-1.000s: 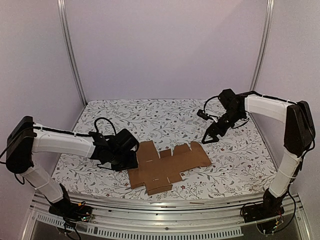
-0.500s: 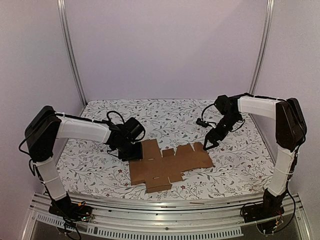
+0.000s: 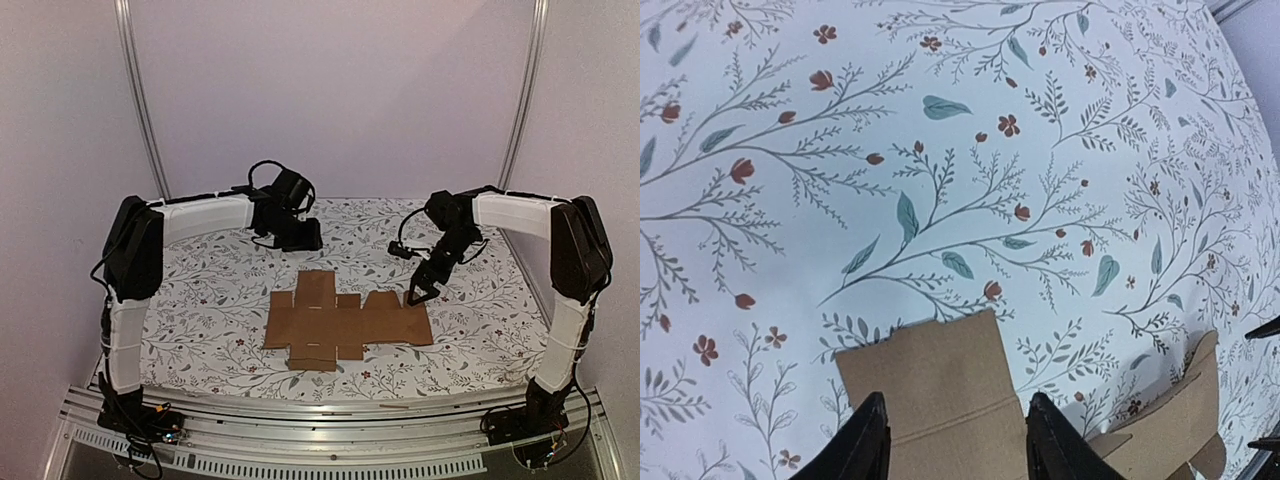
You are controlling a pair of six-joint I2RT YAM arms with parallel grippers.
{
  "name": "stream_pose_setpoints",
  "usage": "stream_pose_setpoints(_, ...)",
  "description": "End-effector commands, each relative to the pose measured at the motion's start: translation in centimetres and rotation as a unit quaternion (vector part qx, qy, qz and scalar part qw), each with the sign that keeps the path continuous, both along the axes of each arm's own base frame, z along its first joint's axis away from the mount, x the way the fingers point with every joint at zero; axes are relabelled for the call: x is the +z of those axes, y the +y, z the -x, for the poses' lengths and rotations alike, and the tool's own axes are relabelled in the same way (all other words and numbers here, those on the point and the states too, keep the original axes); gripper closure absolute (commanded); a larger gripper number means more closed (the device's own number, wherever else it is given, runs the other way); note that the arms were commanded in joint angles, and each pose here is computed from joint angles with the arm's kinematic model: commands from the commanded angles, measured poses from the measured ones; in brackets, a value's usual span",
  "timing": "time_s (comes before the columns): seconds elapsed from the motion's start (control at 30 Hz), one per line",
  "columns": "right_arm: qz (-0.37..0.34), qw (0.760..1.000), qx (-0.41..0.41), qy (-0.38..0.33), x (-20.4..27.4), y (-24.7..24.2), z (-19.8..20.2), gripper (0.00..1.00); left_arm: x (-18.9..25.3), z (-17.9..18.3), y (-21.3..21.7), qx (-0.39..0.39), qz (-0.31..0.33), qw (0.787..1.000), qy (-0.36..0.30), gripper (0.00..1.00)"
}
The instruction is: Fold the paper box
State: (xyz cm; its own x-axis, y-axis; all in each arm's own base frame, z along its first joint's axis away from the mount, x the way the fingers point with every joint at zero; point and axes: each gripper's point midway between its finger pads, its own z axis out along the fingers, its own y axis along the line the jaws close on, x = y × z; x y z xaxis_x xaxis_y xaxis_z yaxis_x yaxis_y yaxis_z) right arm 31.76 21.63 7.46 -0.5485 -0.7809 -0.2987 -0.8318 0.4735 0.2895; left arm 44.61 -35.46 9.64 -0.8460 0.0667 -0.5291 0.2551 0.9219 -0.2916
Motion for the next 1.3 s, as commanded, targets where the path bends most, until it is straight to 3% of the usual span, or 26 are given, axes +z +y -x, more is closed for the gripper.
stream_pose_setpoints(0.0, 0.017, 0.993, 0.097, -0.073, 1.2, 2.4, 0.3, 0.06, 2.3, 3.0, 2.8, 0.003, -0.011, 1.0, 0.009, 0.54)
stream_pose_setpoints(0.27, 0.061, 0.979, 0.156, -0.118, -0.5, 4.8, -2.4, 0.18, 0.9, 10.5, 8.8, 0.047, -0.012, 0.998, 0.041, 0.53)
stream_pose_setpoints(0.47, 0.063, 0.977, 0.171, -0.106, -2.2, 5.4, -2.9, 0.31, 1.6, 14.5, 11.7, 0.063, 0.001, 0.997, 0.037, 0.53)
stream_pose_setpoints(0.67, 0.064, 0.979, 0.179, -0.074, -3.6, 5.7, -1.8, 0.55, 2.4, 16.4, 14.1, 0.087, 0.0, 0.996, 0.024, 0.53)
stream_pose_setpoints(0.8, 0.062, 0.982, 0.17, -0.056, -4.3, 5.8, -1.3, 0.8, 2.7, 17.1, 15.1, 0.097, 0.0, 0.995, 0.018, 0.53)
stream_pose_setpoints(0.87, 0.066, 0.985, 0.153, -0.049, -4.6, 5.7, -1.3, 0.98, 2.8, 17.2, 15.3, 0.1, -0.002, 0.995, 0.017, 0.53)
stream_pose_setpoints(1.03, 0.106, 0.993, 0.012, -0.046, -5.7, 4.0, -2.5, 1.0, 2.9, 17.1, 15.5, 0.118, 0.001, 0.993, 0.018, 0.53)
stream_pose_setpoints(1.2, 0.093, 0.979, -0.182, 0.019, -6.5, 2.1, 0.4, 1.0, 2.5, 17.0, 15.8, 0.163, 0.011, 0.986, 0.027, 0.51)
stream_pose_setpoints(1.23, 0.08, 0.976, -0.2, 0.026, -6.3, 2.2, 1.1, 0.98, 2.4, 17.1, 15.6, 0.167, 0.016, 0.985, 0.028, 0.5)
stream_pose_setpoints(1.27, 0.069, 0.977, -0.198, 0.032, -6.1, 2.5, 1.7, 0.87, 2.3, 17.0, 15.2, 0.166, 0.02, 0.986, 0.029, 0.5)
